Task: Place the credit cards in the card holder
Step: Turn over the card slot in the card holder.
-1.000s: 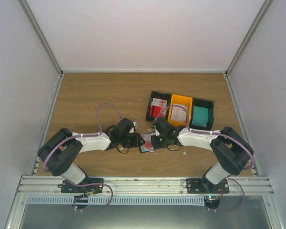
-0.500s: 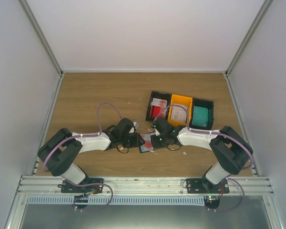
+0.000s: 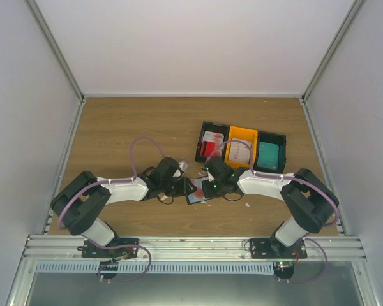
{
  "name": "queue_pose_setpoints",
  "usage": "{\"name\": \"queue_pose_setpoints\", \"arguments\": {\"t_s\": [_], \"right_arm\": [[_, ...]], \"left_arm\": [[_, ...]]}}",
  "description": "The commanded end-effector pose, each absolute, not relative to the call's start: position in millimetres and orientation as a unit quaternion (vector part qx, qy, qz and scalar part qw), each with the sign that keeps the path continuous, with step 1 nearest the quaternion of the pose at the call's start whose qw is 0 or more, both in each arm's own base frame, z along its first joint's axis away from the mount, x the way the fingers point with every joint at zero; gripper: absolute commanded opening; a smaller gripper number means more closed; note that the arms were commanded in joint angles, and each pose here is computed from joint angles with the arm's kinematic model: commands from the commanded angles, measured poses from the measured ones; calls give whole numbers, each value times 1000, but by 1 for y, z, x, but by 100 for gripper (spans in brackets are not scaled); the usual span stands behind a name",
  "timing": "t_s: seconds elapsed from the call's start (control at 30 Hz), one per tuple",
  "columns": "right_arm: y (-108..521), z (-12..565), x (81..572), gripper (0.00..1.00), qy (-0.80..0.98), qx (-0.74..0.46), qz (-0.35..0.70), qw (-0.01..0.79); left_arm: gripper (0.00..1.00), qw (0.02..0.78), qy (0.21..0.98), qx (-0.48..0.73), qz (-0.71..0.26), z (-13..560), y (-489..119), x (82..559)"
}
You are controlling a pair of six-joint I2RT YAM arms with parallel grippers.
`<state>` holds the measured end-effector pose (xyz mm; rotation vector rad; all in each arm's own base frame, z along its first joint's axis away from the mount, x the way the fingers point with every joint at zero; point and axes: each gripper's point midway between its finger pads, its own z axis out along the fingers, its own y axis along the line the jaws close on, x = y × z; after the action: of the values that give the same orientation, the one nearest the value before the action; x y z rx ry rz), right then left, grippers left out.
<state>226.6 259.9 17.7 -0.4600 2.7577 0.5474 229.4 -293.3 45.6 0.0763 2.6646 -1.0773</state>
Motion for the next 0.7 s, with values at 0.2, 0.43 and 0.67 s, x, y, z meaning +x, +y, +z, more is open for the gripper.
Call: {"name": "queue_pose_setpoints", "arguments": {"t_s": [0.2, 0.43, 0.67], "right_arm": [[259, 27, 231, 12, 957, -151, 189, 162], [224, 89, 259, 37, 954, -69, 146, 254], [167, 137, 275, 46, 940, 20, 124, 318]], "left_arm": [[27, 137, 903, 57, -402, 51, -315, 237], [34, 136, 889, 85, -429, 69, -332, 242], [50, 123, 864, 133, -470, 89, -364, 252]]}}
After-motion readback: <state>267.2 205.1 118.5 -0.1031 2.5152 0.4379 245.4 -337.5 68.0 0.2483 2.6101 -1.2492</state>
